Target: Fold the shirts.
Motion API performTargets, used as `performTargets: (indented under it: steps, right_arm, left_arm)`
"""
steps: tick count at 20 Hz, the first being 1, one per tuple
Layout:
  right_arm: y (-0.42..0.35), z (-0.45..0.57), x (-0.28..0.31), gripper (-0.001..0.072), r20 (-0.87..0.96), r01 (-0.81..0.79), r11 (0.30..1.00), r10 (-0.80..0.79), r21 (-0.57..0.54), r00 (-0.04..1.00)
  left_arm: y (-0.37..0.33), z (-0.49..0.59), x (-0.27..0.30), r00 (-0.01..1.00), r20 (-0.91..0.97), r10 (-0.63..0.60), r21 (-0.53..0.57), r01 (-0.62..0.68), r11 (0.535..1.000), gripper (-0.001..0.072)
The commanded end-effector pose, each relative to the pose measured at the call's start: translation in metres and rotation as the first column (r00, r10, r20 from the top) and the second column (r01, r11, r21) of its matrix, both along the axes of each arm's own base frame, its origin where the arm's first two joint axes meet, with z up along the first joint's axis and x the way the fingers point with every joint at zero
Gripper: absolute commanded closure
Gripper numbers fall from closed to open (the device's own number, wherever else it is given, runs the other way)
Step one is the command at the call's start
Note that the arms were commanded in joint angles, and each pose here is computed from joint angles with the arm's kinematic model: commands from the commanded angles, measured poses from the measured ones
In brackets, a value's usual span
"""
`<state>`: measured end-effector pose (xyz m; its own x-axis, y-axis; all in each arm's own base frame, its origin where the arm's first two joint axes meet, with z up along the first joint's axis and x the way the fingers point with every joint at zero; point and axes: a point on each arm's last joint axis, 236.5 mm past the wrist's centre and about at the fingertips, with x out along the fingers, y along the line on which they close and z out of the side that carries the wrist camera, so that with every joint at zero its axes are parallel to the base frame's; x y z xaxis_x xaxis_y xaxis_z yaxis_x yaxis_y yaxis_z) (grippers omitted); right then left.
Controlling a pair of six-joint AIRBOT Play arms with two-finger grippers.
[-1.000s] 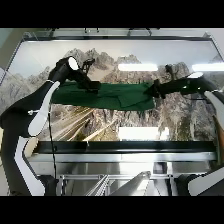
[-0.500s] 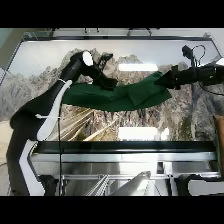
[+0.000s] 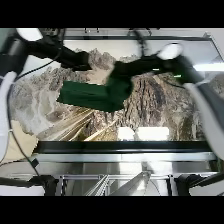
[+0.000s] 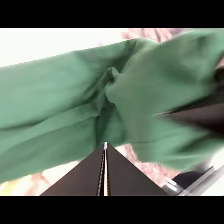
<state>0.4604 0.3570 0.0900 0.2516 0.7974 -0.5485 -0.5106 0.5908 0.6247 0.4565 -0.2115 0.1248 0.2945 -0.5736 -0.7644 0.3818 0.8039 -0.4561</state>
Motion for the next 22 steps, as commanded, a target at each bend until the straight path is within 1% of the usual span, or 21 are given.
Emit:
performTargets:
  steps: [1, 2, 3, 4, 5, 6, 7, 8, 10, 11, 12, 13, 14, 16, 17, 19, 20, 21, 22]
  right_arm:
    - [0.114, -0.035, 0.013, 0.0684, 0.243, -0.054, 0.991, 0.082, -0.119, 0.967]
    - [0.141, -0.054, 0.012, 0.0684, 0.284, -0.085, 0.985, 0.124, -0.148, 0.951]
    - [0.163, -0.071, 0.013, 0.0683, 0.323, -0.082, 0.986, 0.127, -0.147, 0.938]
    - [0.180, -0.083, 0.015, 0.0681, 0.368, -0.065, 0.990, 0.107, -0.125, 0.924]
    - [0.190, -0.089, 0.015, 0.0556, 0.387, -0.045, 0.995, 0.078, -0.093, 0.919]
    - [0.197, -0.087, 0.011, 0.0226, 0.386, -0.040, 0.998, 0.059, -0.059, 0.921]
    - [0.200, -0.075, 0.004, 0.0075, 0.389, -0.067, 0.997, 0.077, -0.040, 0.918]
    - [0.201, -0.061, -0.005, 0.0077, 0.400, -0.111, 0.993, 0.118, -0.041, 0.909]
    - [0.187, -0.028, -0.022, 0.0083, 0.423, -0.189, 0.978, 0.207, -0.084, 0.882]
    - [0.170, -0.012, -0.024, 0.0260, 0.435, -0.205, 0.972, 0.237, -0.119, 0.869]
    - [0.148, 0.000, -0.020, 0.0529, 0.450, -0.202, 0.963, 0.261, -0.177, 0.854]
    - [0.121, 0.007, -0.012, 0.0628, 0.445, -0.179, 0.954, 0.272, -0.241, 0.853]
    - [0.087, 0.009, -0.001, 0.0682, 0.383, -0.121, 0.952, 0.227, -0.281, 0.895]
    - [0.017, -0.001, 0.008, 0.0685, 0.176, -0.035, 0.943, 0.098, -0.332, 0.980]
    - [-0.012, -0.013, 0.006, 0.0685, 0.060, -0.013, 0.936, 0.036, -0.351, 0.998]
    - [-0.070, -0.051, -0.019, 0.0686, -0.176, -0.042, 0.901, -0.038, -0.432, 0.984]
    - [-0.086, -0.068, -0.033, 0.0687, -0.256, -0.067, 0.893, -0.056, -0.445, 0.965]
    - [-0.094, -0.083, -0.046, 0.0687, -0.312, -0.061, 0.903, -0.083, -0.425, 0.946]
    - [-0.096, -0.095, -0.051, 0.0686, -0.333, -0.017, 0.921, -0.123, -0.388, 0.935]
  left_arm:
    - [0.051, 0.004, -0.002, 0.993, 0.006, 0.121, -0.009, -0.121, 0.993, 0.0707]
    - [0.062, -0.002, -0.002, 0.989, 0.003, 0.146, -0.007, -0.146, 0.989, 0.0683]
    - [0.071, -0.008, -0.004, 0.986, -0.008, 0.168, -0.005, -0.168, 0.986, 0.0683]
    - [0.079, -0.015, -0.007, 0.984, -0.014, 0.179, 0.001, -0.179, 0.984, 0.0683]
    - [0.085, -0.021, -0.009, 0.981, -0.027, 0.190, 0.006, -0.190, 0.982, 0.0683]
    - [0.091, -0.026, -0.011, 0.981, -0.035, 0.193, 0.012, -0.193, 0.981, 0.0683]
    - [0.095, -0.028, -0.011, 0.981, -0.036, 0.190, 0.018, -0.190, 0.982, 0.0683]
    - [0.100, -0.027, -0.011, 0.979, -0.040, 0.200, 0.018, -0.199, 0.980, 0.0683]
    - [0.112, -0.022, -0.011, 0.974, -0.032, 0.222, 0.017, -0.222, 0.975, 0.0683]
    - [0.120, -0.018, -0.010, 0.971, -0.022, 0.239, 0.015, -0.239, 0.971, 0.0683]
    - [0.127, -0.014, -0.010, 0.967, -0.015, 0.254, 0.014, -0.254, 0.967, 0.0683]
    - [0.135, -0.010, -0.012, 0.963, -0.012, 0.268, 0.014, -0.267, 0.963, 0.0683]
    - [0.142, -0.007, -0.015, 0.960, -0.014, 0.279, 0.016, -0.279, 0.960, 0.0683]
    - [0.157, -0.005, -0.020, 0.955, -0.025, 0.294, 0.023, -0.293, 0.956, 0.0683]
    - [0.164, -0.005, -0.023, 0.954, -0.030, 0.300, 0.026, -0.299, 0.954, 0.0683]
    - [0.173, -0.006, -0.030, 0.955, -0.041, 0.294, 0.037, -0.292, 0.956, 0.0683]
    - [0.178, -0.008, -0.035, 0.952, -0.039, 0.304, 0.040, -0.302, 0.952, 0.0683]
    - [0.183, -0.012, -0.040, 0.948, -0.035, 0.315, 0.043, -0.313, 0.949, 0.0683]
    - [0.188, -0.016, -0.043, 0.939, -0.024, 0.342, 0.041, -0.341, 0.939, 0.0683]
